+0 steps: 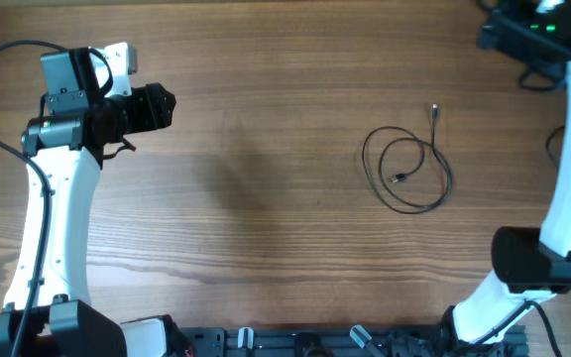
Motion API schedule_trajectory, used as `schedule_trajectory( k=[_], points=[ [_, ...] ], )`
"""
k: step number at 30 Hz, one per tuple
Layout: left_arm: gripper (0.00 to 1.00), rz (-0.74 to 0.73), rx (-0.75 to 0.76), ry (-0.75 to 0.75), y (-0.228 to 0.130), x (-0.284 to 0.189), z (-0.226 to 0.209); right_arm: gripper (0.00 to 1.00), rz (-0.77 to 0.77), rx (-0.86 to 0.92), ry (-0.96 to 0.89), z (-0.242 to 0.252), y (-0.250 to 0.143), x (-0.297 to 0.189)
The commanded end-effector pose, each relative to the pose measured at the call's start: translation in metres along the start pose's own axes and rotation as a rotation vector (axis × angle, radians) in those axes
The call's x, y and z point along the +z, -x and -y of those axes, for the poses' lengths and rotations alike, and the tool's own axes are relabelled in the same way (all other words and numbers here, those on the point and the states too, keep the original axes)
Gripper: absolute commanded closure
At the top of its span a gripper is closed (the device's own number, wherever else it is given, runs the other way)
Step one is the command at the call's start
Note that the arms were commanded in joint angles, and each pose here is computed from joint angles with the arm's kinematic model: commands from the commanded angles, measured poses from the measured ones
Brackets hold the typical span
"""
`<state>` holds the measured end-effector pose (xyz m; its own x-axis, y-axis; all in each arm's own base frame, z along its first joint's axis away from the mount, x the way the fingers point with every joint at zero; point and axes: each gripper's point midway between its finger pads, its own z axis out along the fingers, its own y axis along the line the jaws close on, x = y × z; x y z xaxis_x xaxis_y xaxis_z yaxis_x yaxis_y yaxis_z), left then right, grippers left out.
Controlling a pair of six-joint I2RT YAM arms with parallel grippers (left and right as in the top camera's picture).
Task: Untangle cables
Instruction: 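Bring the right gripper back down over the remaining cable coil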
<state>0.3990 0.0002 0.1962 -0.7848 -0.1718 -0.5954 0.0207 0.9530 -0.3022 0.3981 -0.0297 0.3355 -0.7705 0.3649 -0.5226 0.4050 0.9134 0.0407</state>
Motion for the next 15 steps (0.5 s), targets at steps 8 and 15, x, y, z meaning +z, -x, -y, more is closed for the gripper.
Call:
schedule_trajectory(
  k=[8,15],
  points=[
    [0.35,0.022,-0.016,-0.018,0.004,-0.009,0.004,0.01,-0.101,-0.225,-0.056,-0.024,-0.04,0.02],
    [0.35,0.019,-0.013,-0.017,0.004,-0.009,0.003,0.01,-0.021,-0.233,-0.018,-0.012,-0.041,-0.021]
  ],
)
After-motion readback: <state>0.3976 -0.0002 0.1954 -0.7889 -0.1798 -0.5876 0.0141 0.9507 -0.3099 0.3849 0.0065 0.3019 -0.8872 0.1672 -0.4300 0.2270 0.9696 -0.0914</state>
